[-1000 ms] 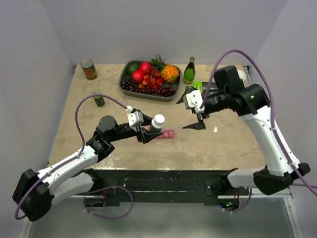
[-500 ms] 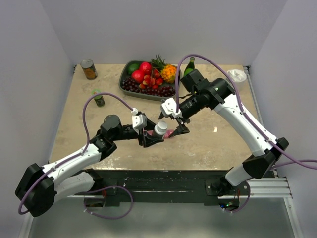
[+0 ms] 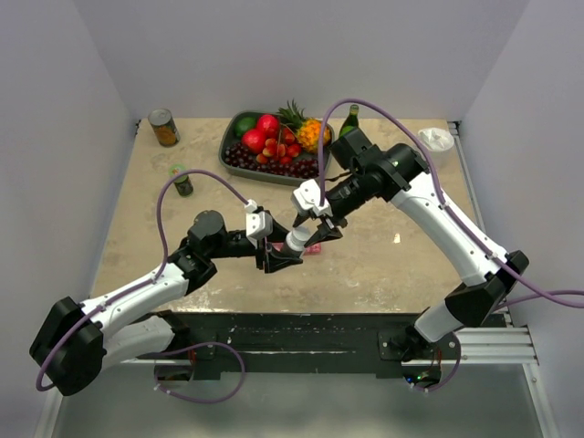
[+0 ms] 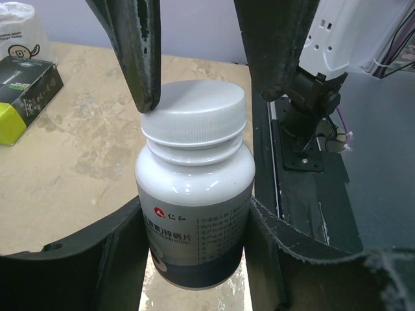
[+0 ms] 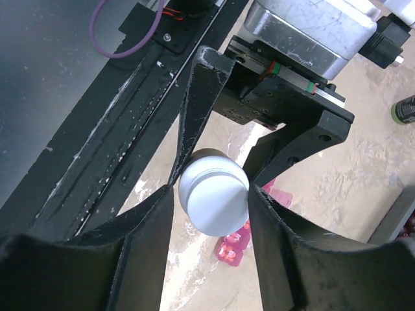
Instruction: Sort the pills into containers
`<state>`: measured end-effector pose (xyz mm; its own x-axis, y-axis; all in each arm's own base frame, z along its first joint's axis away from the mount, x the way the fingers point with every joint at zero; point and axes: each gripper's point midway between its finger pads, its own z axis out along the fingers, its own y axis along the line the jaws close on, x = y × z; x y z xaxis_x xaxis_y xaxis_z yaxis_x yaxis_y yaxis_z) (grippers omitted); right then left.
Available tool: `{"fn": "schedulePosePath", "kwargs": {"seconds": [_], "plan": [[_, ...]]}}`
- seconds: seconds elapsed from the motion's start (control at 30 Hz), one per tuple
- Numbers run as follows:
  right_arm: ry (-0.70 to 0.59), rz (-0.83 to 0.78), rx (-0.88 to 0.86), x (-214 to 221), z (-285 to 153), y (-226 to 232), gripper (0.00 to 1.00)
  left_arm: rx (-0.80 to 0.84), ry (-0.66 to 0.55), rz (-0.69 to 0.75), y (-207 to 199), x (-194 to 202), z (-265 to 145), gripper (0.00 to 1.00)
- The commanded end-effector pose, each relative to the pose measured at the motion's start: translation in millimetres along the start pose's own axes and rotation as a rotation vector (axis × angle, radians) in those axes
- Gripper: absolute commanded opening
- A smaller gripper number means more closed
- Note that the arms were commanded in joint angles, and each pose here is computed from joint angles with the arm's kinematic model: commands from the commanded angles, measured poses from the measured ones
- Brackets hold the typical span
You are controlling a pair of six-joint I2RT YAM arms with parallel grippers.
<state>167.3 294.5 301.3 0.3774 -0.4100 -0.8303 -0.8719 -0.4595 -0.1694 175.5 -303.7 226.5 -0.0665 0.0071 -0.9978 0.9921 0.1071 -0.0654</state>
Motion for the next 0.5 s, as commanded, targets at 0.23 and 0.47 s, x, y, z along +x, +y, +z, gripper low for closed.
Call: {"fn": "schedulePosePath", "kwargs": {"seconds": [0.23,0.47], "plan": [[0.015,0.053,-0.004,-1.4,2.4,1.4,0.5,0.017,-0.077,0.069,0.9,-34.8,3.8,0.0],[0.0,0.038,0.013,-9.4,-1.0,0.3,0.61,0.022,-0.075,0.068,0.5,-34.0,4.2,0.0]]}}
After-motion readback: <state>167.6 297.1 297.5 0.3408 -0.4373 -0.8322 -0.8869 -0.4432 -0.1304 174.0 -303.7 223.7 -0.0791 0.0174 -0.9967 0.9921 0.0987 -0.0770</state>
